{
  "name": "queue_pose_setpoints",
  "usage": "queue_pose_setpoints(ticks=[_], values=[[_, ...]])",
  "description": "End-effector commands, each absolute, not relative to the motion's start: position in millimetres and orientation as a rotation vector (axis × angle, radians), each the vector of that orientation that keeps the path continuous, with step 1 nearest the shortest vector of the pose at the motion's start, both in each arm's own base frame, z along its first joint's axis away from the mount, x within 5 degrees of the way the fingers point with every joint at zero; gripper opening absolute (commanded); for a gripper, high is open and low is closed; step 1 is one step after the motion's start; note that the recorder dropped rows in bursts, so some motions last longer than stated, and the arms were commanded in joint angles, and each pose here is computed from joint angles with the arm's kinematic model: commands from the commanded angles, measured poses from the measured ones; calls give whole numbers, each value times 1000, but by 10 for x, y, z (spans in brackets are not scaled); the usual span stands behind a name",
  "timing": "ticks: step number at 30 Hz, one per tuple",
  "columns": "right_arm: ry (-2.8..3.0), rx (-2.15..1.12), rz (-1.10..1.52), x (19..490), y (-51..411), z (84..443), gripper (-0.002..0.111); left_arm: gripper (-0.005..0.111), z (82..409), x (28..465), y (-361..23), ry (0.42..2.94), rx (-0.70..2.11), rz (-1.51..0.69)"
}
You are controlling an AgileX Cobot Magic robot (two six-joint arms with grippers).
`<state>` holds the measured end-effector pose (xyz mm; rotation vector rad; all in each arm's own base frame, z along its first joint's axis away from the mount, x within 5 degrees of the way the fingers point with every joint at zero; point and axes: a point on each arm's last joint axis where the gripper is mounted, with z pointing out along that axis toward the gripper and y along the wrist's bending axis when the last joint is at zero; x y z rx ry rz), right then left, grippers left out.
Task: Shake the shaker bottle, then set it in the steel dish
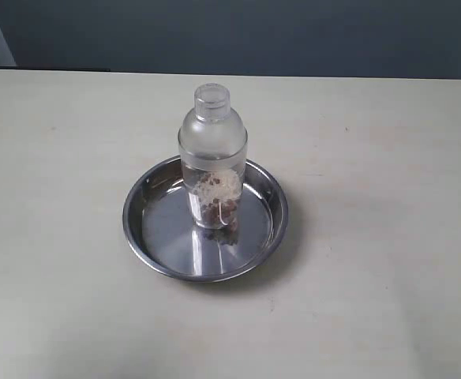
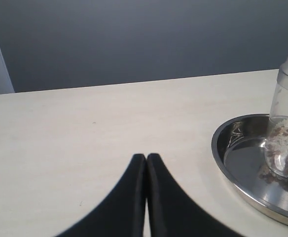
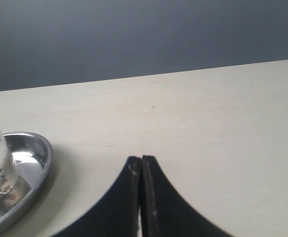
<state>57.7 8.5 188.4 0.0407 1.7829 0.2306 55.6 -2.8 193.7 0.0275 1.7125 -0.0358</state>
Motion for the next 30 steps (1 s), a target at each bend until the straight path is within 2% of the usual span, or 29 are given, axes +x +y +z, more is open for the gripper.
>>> queue_pose_setpoints(ticks=[1,30], values=[[1778,42,226,583,83,1887,-1,0,1928,556,-27,1708,23,-37],[1776,42,226,584,83,1889,-1,0,1928,556,-25,1708,29,-28]])
